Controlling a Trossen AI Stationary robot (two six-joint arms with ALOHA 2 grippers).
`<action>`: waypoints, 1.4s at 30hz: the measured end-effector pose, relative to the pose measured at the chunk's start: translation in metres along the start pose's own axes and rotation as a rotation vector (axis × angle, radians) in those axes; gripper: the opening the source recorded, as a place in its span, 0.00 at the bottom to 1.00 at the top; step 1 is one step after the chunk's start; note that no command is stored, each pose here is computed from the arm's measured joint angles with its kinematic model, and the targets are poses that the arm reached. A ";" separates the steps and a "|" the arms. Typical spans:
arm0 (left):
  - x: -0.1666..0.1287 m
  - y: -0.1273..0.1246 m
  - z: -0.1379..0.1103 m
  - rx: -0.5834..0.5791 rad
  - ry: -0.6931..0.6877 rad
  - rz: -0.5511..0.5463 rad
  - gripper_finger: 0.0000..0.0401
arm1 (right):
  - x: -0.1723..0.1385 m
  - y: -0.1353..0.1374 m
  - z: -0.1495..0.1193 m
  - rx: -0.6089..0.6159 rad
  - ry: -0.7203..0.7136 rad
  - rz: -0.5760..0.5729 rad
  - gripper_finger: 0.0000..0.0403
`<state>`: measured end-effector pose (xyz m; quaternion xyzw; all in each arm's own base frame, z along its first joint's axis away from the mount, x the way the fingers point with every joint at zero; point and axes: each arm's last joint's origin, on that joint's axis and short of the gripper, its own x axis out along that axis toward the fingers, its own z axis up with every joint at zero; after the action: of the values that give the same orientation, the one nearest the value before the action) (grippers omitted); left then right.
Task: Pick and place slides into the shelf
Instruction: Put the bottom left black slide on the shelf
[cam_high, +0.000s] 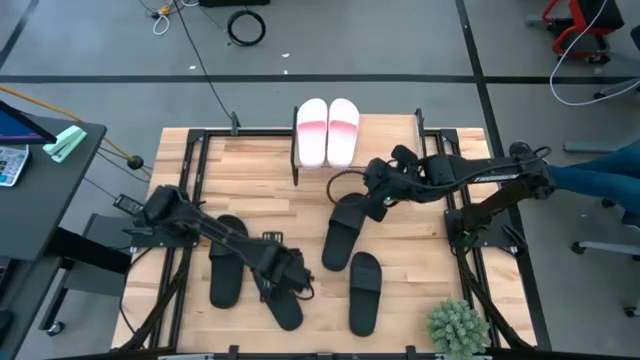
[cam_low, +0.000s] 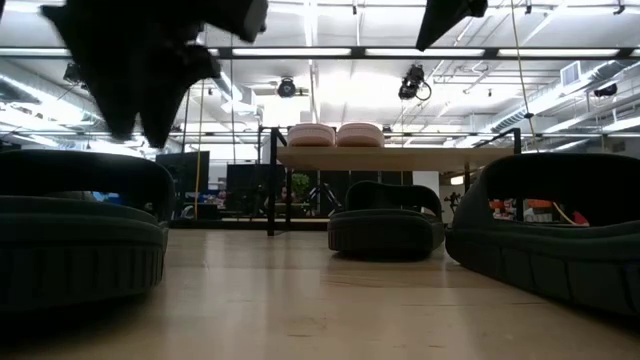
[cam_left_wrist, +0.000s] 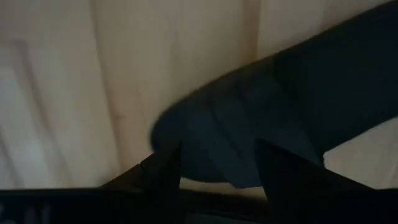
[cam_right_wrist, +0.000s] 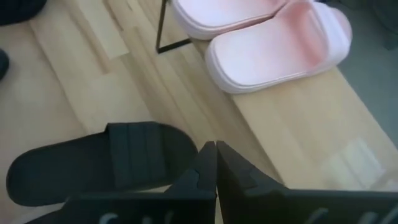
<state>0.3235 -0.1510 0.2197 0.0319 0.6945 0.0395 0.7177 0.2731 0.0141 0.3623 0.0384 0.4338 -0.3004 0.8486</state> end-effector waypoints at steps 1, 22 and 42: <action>0.003 -0.005 -0.001 -0.013 0.008 0.005 0.54 | 0.001 0.003 -0.001 -0.001 0.003 0.001 0.01; -0.010 -0.058 0.001 -0.196 -0.235 -0.081 0.56 | 0.008 0.036 -0.008 -0.025 0.017 0.034 0.01; -0.009 -0.054 -0.015 -0.345 -0.199 0.088 0.49 | -0.007 0.055 -0.020 -0.092 -0.001 0.089 0.01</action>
<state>0.3086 -0.2061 0.2225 -0.0574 0.6012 0.1859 0.7750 0.2854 0.0688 0.3443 0.0186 0.4445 -0.2420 0.8622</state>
